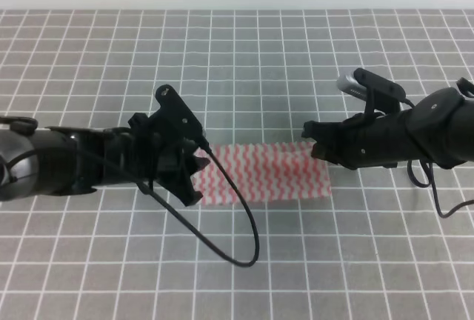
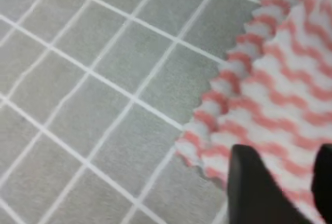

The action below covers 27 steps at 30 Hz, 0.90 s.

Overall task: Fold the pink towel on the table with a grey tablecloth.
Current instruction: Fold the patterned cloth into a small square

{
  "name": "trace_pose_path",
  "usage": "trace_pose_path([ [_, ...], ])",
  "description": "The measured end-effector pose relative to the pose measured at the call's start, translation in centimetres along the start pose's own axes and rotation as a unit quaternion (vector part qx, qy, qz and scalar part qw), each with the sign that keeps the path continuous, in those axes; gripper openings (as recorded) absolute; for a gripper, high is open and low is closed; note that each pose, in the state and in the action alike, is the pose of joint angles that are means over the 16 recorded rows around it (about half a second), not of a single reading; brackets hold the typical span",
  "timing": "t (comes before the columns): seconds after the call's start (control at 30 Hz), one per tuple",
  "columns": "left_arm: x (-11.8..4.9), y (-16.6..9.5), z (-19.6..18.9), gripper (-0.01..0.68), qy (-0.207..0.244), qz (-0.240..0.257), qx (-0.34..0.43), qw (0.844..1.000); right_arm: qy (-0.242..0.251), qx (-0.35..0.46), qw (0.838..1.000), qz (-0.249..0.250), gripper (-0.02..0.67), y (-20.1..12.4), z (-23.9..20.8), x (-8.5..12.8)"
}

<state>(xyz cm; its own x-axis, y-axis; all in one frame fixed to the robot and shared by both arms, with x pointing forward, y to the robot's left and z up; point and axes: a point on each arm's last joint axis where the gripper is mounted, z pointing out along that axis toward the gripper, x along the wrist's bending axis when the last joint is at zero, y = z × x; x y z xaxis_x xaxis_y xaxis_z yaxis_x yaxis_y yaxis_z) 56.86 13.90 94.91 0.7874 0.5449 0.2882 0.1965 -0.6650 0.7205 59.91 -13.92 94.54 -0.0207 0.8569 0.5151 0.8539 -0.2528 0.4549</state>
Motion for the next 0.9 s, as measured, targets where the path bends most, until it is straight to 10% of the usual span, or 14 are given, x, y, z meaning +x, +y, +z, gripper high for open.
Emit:
trace_pose_path([
  [0.4, 2.0, 2.2, -0.9, 0.264, 0.053, -0.1, -0.019, 0.993, -0.008, -0.031, 0.999, -0.009, 0.324, 0.8, -0.2, 0.1],
  [0.67, 2.6, 3.6, -2.3, 0.118, 0.06, -0.206, -0.049, 0.975, 0.018, -0.001, 0.999, -0.051, 0.175, 1.3, -0.6, 1.4],
  [0.9, 1.2, 4.5, -3.0, 0.012, -0.027, -0.266, -0.062, 0.962, 0.052, 0.064, 0.993, -0.089, 0.019, 1.0, -1.2, 2.7],
])
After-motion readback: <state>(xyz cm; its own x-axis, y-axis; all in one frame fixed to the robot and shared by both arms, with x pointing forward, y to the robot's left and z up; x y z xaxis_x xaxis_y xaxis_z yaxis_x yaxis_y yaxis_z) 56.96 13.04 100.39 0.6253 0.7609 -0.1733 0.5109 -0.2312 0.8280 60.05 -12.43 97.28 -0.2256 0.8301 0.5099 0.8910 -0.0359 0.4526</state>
